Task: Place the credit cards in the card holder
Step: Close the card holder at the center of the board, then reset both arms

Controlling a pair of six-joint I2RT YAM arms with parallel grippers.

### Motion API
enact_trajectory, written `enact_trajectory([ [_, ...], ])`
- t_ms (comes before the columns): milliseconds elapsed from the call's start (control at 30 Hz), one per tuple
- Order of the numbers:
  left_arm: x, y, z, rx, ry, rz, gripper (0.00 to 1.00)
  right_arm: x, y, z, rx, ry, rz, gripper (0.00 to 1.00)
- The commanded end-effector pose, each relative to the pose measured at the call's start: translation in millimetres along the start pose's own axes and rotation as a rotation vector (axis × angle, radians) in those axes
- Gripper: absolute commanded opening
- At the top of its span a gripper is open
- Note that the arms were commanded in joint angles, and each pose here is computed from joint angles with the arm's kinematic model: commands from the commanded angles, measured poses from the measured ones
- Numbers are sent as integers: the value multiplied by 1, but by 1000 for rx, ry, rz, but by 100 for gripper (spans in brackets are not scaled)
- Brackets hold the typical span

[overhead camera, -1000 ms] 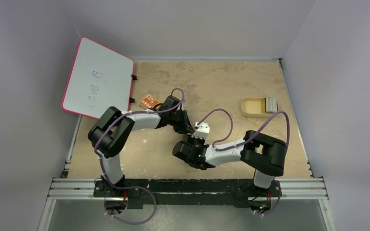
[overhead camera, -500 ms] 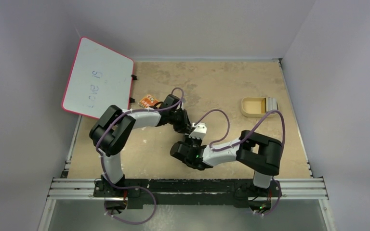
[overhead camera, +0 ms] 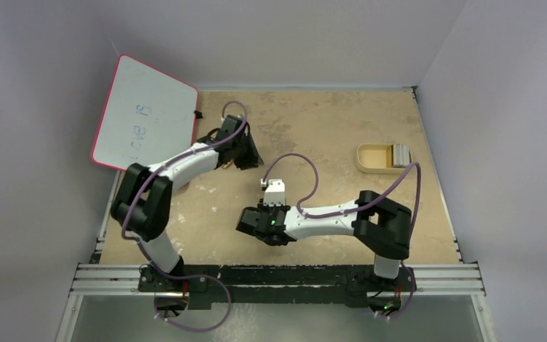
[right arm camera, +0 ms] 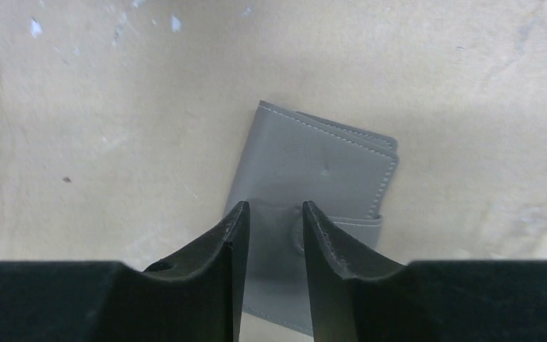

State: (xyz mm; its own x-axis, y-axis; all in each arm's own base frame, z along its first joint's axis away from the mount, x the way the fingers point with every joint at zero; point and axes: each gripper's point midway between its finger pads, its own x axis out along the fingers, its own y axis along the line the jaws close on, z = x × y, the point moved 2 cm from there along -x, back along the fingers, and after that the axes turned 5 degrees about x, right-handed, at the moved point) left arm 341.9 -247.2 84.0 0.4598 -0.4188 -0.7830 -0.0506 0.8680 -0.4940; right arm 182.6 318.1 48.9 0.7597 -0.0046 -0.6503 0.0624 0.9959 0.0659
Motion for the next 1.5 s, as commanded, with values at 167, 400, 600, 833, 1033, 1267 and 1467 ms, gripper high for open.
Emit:
enact_trajectory([
  [167,-155,-39,96,94,-444,8,45,-45,-31,76,-88,41,6,50],
  [400,-200,-42,80,281,-532,-94,60,-25,-56,149,-24,-22,86,81],
  [600,-219,-34,51,323,-550,-178,64,-34,-80,199,118,-124,228,99],
  [833,-210,-26,15,324,-444,-247,66,-59,-68,197,244,-132,440,99],
  [1033,-216,-13,11,277,-532,-247,68,-68,-74,195,288,-137,462,99],
  [1267,-217,-10,9,268,-550,-255,69,-78,-90,206,293,-197,432,99],
  [1467,-224,-6,13,286,-587,-221,71,-82,-92,206,308,-192,429,99],
])
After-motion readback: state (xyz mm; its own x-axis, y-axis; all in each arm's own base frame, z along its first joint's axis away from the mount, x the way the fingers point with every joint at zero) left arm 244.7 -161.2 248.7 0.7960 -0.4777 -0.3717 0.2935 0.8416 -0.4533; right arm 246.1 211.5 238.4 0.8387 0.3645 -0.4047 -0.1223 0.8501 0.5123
